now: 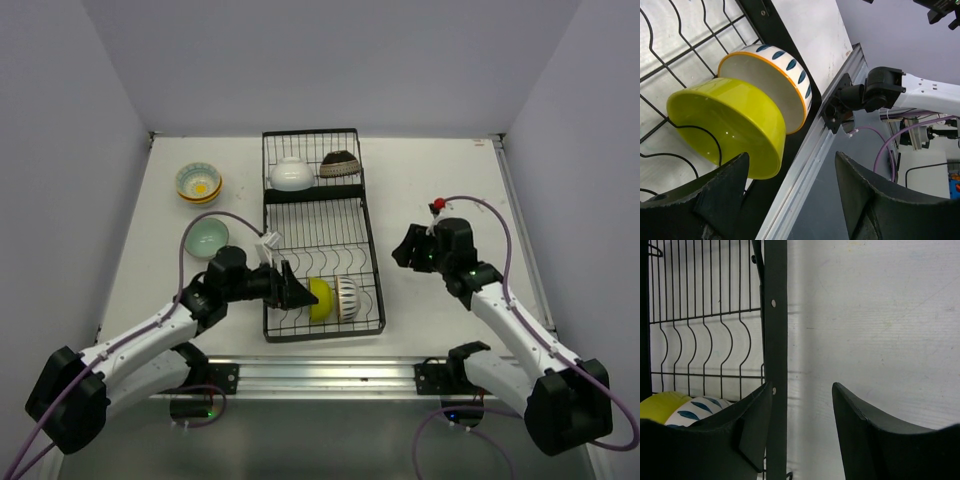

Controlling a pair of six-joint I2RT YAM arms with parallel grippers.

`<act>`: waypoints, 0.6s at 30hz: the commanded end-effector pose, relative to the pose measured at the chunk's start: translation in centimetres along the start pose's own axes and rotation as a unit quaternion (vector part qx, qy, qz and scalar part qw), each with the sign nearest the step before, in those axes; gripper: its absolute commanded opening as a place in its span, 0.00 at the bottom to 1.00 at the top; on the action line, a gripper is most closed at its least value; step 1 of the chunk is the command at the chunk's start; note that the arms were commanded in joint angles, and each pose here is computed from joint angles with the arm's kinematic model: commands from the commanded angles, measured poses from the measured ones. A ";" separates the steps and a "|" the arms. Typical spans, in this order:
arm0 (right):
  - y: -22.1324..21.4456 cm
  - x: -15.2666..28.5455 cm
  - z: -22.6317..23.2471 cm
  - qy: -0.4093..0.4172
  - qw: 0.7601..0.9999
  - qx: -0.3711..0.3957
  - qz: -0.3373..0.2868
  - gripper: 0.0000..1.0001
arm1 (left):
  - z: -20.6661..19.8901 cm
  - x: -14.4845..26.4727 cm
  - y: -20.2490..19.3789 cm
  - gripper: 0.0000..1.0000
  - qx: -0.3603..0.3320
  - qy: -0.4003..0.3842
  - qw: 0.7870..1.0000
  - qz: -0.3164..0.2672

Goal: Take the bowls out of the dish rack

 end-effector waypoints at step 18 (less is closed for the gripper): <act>-1.0 -1.5 -1.1 -0.015 1.000 0.007 0.017 0.55 | -0.7 -3.5 -2.2 0.54 0.035 -0.016 0.999 -0.003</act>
Point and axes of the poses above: each gripper's point midway between its finger pads, its own x axis back along the fingers, its own z axis along the line the jaws close on, y = z × x, the point moved 6 cm from there along x, back along the fingers, and after that the axes turned 15 degrees about -x, right-handed, at the moved point
